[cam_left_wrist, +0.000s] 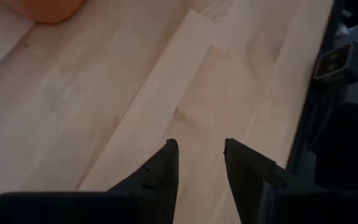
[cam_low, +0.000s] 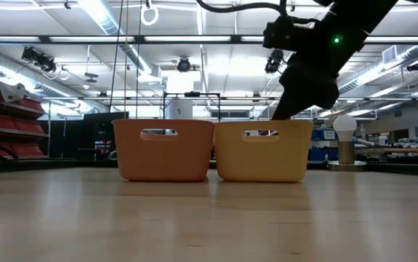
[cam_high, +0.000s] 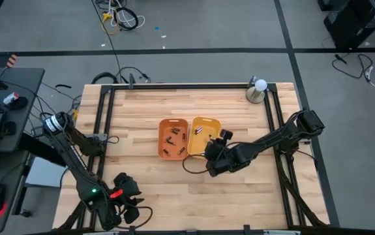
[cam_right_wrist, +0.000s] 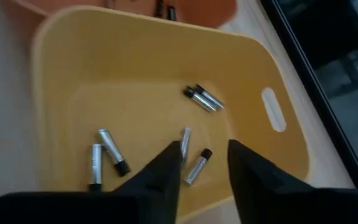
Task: Sort batteries
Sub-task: Put the silver battery into the yellow bin
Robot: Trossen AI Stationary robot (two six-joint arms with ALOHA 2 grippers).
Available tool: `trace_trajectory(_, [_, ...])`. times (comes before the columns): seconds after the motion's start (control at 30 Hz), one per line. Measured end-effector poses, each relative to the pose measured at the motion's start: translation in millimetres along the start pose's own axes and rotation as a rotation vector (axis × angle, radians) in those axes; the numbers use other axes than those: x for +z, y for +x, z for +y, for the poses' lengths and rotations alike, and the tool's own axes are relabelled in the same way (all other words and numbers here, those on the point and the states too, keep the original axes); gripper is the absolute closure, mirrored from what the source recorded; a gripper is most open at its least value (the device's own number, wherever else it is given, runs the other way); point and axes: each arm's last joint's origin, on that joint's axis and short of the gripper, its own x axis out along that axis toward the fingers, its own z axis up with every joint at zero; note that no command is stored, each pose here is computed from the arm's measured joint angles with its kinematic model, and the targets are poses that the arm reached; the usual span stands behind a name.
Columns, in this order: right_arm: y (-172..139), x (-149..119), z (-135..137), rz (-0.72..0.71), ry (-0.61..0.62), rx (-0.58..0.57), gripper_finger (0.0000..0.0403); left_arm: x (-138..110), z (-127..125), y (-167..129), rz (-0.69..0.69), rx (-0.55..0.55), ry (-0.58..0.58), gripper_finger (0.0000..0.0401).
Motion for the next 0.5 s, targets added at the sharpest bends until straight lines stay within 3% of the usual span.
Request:
trace_trajectory(0.2, [0,3,2,-0.033,0.010,0.010,0.0207,4,4,4,0.073,0.030,0.000,0.0312])
trace_trajectory(0.4, [-8,5,11,-0.095,0.053,0.045,0.0167,-17,-2,0,0.448,-0.033,-0.016,0.0328])
trace_trajectory(0.5, [-17,6,20,-0.141,0.058,0.082,0.0163,-35,-8,2,0.501,-0.035,-0.042,0.0322])
